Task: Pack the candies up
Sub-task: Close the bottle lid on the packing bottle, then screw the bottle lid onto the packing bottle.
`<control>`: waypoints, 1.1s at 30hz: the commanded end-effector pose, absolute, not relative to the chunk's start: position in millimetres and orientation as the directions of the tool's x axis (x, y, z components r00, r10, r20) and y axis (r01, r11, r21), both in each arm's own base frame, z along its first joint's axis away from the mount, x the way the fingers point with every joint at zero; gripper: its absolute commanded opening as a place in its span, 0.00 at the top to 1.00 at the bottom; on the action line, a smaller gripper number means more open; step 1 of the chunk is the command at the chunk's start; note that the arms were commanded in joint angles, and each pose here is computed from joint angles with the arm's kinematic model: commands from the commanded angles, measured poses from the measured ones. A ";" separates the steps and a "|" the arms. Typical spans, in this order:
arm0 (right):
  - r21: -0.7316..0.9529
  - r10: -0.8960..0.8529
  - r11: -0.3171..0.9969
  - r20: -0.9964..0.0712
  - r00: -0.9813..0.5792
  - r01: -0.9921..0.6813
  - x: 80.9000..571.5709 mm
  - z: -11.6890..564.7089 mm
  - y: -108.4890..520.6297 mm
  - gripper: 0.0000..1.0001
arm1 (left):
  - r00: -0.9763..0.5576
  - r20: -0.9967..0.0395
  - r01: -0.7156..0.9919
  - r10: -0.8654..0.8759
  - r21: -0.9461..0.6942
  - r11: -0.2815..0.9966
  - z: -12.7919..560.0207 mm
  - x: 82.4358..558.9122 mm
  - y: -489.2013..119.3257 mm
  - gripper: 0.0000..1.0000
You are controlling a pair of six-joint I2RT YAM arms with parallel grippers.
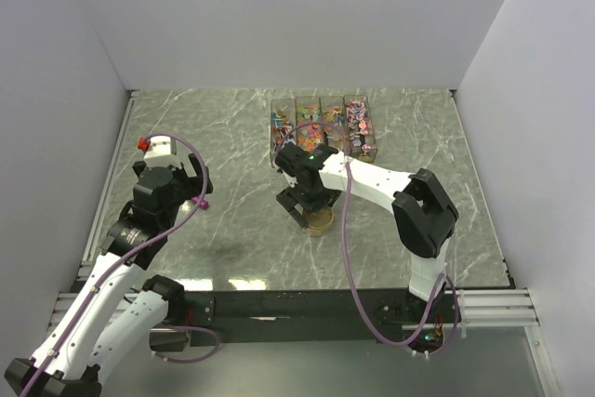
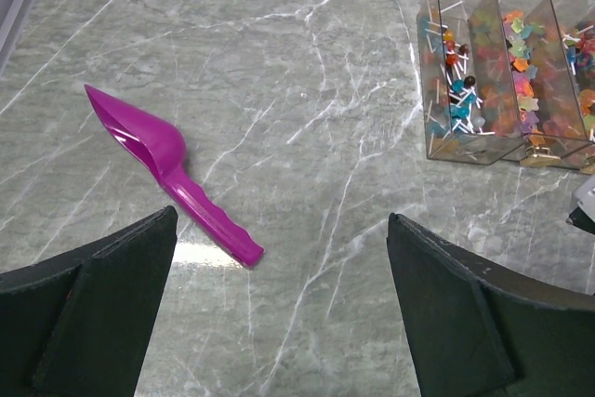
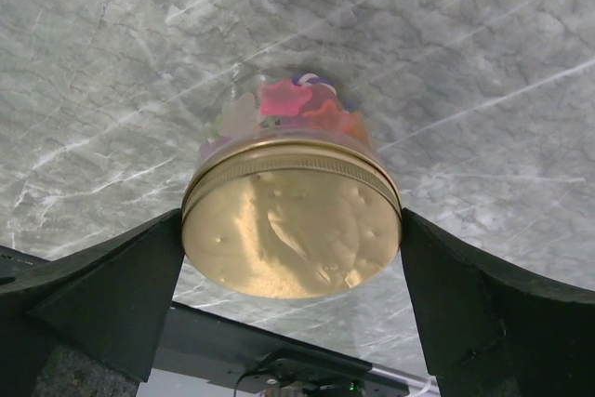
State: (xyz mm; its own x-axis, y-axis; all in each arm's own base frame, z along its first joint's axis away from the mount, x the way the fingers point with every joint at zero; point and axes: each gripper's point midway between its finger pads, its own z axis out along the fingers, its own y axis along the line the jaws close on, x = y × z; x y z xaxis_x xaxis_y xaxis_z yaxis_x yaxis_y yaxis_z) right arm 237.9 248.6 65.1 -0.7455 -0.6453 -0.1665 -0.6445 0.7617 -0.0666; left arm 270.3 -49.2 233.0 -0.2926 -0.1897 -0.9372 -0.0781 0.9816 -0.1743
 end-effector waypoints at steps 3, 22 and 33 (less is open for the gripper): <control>-0.061 -0.654 0.752 -0.192 -0.732 -0.656 242.1 65.1 249.7 0.00 | -0.266 -0.945 -0.055 -0.191 -0.183 0.982 240.6 272.6 -51.6 0.00; -0.038 -0.638 0.757 -0.261 -0.725 -0.652 234.4 63.3 243.0 0.00 | -0.287 -0.941 -0.003 -0.179 -0.186 0.983 236.9 273.8 -61.7 0.00; 0.016 -0.587 0.753 -0.436 -0.682 -0.658 229.7 65.1 245.5 0.00 | -0.316 -0.933 0.039 -0.171 -0.192 0.981 231.8 275.0 -71.2 0.01</control>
State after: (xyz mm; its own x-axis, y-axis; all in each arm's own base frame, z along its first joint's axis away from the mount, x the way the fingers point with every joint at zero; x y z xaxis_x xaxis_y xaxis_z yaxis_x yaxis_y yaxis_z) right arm 220.4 233.5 50.5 -0.7149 -0.6245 -0.3145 -0.6540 0.7563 -0.0152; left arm 271.2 -66.4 223.2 -0.3439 -0.1720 -0.9231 0.0048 0.9827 -0.1849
